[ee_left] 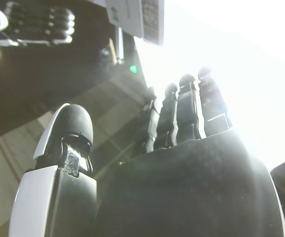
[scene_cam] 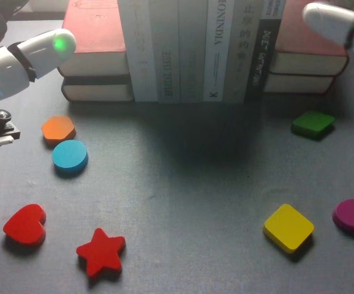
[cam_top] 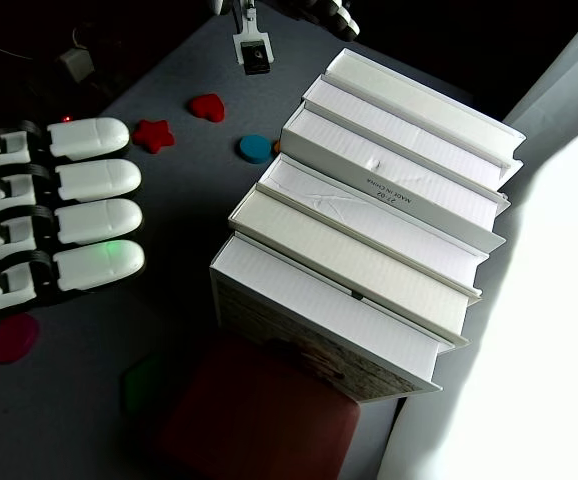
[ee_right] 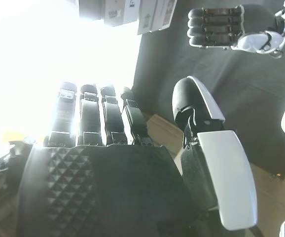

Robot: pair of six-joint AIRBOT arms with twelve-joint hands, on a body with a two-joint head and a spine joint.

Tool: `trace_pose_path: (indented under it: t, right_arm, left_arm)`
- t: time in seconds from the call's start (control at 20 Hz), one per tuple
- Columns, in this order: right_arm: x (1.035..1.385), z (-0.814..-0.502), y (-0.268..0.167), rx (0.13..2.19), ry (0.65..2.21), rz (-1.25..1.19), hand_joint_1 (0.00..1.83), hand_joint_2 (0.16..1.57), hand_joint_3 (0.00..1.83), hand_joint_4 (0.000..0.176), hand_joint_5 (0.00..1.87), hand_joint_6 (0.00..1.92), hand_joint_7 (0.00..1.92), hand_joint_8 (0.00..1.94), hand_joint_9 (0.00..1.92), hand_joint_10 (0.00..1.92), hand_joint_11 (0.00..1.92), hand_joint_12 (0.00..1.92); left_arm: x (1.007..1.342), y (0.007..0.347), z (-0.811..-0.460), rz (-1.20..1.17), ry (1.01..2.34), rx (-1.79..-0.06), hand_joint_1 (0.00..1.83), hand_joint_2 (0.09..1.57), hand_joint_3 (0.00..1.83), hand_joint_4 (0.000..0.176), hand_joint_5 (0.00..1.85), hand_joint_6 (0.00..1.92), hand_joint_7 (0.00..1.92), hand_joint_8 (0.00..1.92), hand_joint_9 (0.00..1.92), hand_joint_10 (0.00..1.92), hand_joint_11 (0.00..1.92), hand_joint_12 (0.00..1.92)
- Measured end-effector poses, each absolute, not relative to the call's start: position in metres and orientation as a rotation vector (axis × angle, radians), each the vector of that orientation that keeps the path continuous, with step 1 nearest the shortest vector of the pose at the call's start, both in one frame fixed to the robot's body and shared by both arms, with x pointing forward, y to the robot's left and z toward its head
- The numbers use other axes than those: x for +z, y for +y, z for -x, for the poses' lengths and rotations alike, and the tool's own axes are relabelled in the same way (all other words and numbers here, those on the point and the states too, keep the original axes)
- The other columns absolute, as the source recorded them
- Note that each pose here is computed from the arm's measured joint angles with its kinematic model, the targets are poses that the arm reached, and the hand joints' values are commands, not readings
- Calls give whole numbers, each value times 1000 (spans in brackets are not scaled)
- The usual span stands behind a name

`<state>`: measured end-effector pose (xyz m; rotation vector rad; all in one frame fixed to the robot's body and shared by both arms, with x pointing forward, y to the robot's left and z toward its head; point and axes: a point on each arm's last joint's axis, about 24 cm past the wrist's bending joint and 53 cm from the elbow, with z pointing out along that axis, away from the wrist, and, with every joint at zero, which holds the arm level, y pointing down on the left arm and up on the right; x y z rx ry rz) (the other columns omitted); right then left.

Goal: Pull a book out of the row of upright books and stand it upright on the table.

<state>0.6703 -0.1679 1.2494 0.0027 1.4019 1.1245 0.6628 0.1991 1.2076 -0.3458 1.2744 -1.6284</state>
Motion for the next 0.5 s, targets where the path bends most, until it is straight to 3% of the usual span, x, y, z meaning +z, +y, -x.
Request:
trace_pose_path:
  t: [0.1, 0.15, 0.2, 0.3, 0.4, 0.45, 0.5]
  right_arm:
    - [1253, -679, -159, 1113, 1407, 14, 210, 1385, 5, 0, 67, 23, 0, 0, 0, 0, 0, 0]
    - [1255, -683, -154, 1111, 1409, 21, 193, 1390, 6, 8, 87, 30, 0, 0, 0, 0, 0, 0]
    - [1258, -689, -145, 1107, 1413, 33, 188, 1393, 7, 0, 105, 36, 0, 0, 0, 0, 0, 0]
    - [1261, -695, -136, 1104, 1411, 42, 168, 1392, 4, 1, 116, 34, 0, 0, 0, 0, 0, 0]
    - [1259, -699, -131, 1094, 1426, 48, 132, 1385, 0, 13, 135, 39, 0, 0, 0, 0, 0, 0]
    - [1257, -704, -129, 1069, 1442, 56, 98, 1379, 0, 13, 141, 39, 0, 0, 0, 0, 0, 0]
    - [1257, -708, -127, 1048, 1452, 60, 120, 1365, 0, 0, 171, 48, 0, 0, 0, 0, 0, 0]
  left_arm:
    - [1207, 199, -663, 347, 1278, -1627, 290, 1387, 0, 33, 66, 0, 0, 0, 0, 0, 0, 0]
    - [1207, 199, -663, 347, 1279, -1626, 280, 1387, 0, 38, 62, 0, 0, 0, 0, 0, 0, 0]
    - [1207, 199, -663, 345, 1280, -1626, 248, 1391, 2, 41, 49, 1, 0, 0, 0, 0, 0, 0]
    - [1206, 198, -663, 344, 1284, -1628, 239, 1392, 2, 36, 52, 4, 0, 0, 0, 0, 0, 0]
    - [1205, 197, -664, 340, 1287, -1628, 239, 1389, 1, 53, 59, 7, 0, 0, 0, 0, 0, 0]
    - [1204, 197, -664, 342, 1292, -1625, 239, 1389, 1, 57, 61, 7, 0, 0, 0, 0, 0, 0]
    - [1203, 197, -664, 343, 1295, -1625, 240, 1391, 1, 58, 61, 7, 0, 0, 0, 0, 0, 0]
